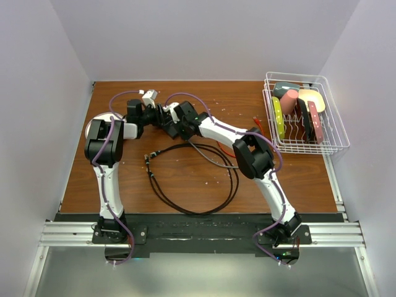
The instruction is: Insert the plug into the switch port
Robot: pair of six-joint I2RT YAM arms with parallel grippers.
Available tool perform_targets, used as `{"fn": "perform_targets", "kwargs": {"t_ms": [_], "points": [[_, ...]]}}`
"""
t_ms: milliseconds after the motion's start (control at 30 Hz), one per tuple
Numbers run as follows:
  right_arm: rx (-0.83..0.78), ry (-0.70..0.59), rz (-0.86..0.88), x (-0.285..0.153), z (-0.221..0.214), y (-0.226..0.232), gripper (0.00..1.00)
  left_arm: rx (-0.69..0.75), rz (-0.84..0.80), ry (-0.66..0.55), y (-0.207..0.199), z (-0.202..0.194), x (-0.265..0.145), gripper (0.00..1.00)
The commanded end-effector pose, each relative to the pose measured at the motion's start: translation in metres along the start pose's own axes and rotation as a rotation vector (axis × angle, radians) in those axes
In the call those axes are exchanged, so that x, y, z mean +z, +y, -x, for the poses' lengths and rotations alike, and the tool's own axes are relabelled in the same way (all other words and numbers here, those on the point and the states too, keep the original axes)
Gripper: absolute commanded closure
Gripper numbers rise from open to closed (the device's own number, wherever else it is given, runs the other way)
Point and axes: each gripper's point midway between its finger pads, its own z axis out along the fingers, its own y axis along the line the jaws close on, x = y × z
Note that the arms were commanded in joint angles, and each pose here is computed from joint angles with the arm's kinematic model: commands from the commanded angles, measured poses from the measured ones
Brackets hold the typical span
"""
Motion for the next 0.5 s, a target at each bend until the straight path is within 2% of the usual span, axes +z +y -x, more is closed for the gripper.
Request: {"fn": "perform_targets", "kwargs": {"t_ms": [0, 133, 267, 400, 467], "points": [[0.023, -0.461, -0.033, -0.006, 0.128, -0.005, 1.0, -0.191, -0.314, 0.386, -0.1, -0.113, -0.008, 0.76], [0.026, -0.444, -0.031, -0.007, 0.122, -0.006, 1.0, -0.169, -0.287, 0.369, -0.099, -0.106, -0.009, 0.74], [0.03, -0.416, -0.036, -0.014, 0.11, -0.006, 1.0, -0.139, -0.211, 0.332, -0.089, -0.092, -0.008, 0.61], [0.044, -0.375, -0.025, -0.02, 0.096, -0.004, 0.85, -0.107, -0.122, 0.266, -0.075, -0.066, -0.005, 0.51], [0.045, -0.345, -0.032, -0.02, 0.088, -0.005, 0.81, -0.098, -0.09, 0.246, -0.071, -0.054, -0.006, 0.46]]}}
